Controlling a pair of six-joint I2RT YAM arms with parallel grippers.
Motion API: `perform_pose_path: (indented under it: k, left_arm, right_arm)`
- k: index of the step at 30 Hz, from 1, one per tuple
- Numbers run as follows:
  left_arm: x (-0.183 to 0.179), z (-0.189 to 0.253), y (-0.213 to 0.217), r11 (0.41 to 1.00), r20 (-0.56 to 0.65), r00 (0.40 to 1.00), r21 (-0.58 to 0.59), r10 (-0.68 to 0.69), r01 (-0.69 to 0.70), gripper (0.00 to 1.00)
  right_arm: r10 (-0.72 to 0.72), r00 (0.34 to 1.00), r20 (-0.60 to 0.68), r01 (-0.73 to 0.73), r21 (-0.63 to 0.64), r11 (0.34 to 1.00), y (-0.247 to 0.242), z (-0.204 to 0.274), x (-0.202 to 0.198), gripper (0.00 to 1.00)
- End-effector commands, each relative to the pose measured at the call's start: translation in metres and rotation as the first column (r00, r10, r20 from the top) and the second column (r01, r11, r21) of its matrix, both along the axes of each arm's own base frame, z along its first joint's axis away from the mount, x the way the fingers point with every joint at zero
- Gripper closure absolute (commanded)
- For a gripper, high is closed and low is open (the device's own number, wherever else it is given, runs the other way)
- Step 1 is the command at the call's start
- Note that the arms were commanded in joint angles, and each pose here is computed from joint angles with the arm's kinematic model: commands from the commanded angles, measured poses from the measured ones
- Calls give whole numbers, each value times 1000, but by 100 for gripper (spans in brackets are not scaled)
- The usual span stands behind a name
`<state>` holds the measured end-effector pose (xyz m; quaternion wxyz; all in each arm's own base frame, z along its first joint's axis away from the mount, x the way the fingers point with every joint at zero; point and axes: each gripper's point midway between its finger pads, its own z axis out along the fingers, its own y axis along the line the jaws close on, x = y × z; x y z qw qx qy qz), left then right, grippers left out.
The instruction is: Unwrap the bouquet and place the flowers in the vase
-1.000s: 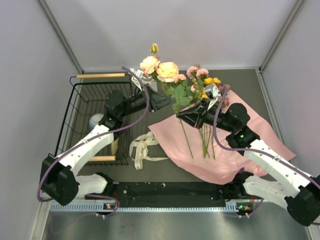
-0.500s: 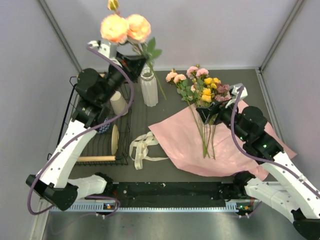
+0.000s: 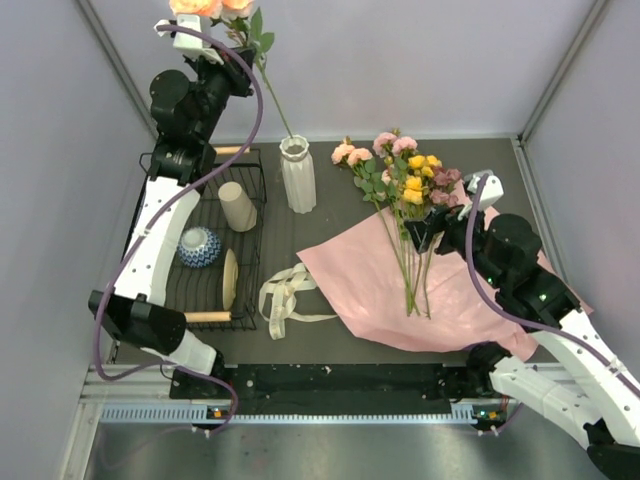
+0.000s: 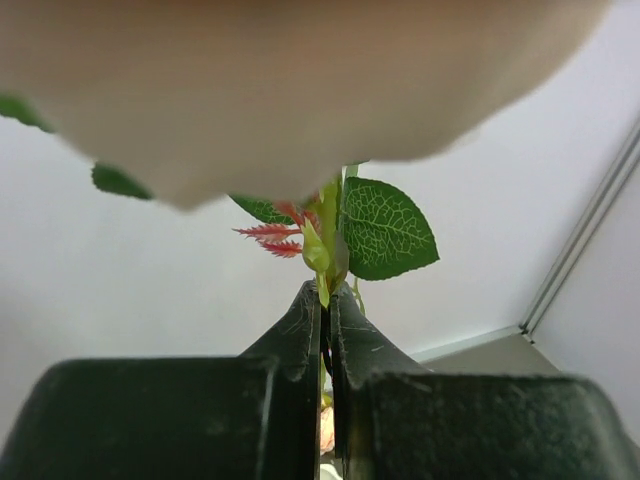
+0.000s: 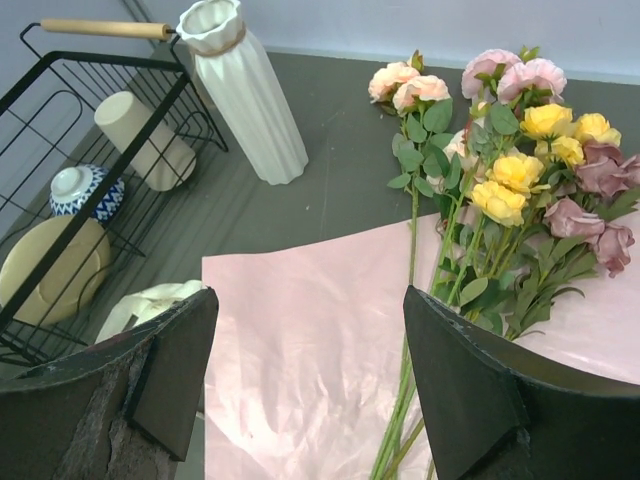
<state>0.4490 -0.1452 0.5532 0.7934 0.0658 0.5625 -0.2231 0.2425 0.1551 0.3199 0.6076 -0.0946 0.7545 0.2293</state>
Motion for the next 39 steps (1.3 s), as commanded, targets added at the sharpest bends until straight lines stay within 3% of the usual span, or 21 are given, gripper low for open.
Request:
perform_pose_path:
  k: [1,29,36,39]
  left_arm:
    - [3,12,4,1000,41,999,-18,-8,8,100]
    - [70,-183,-29,994,-261,959,-6,-108,110,100]
    - [75,-200,-30,994,-321,941,-17,-108,108,95]
    - [75,-206,-28,995,-359,928,-15,-97,99,81]
  right_arm:
    - [-21,998,54,19,40,999,-7,30,-5,24]
    - [12,999,-46,-12,18,1000,12,1,7,24]
    - [13,996,-91,-13,3,1000,18,-16,14,24]
    - [-5,992,-127,3,-19,1000,20,-28,22,24]
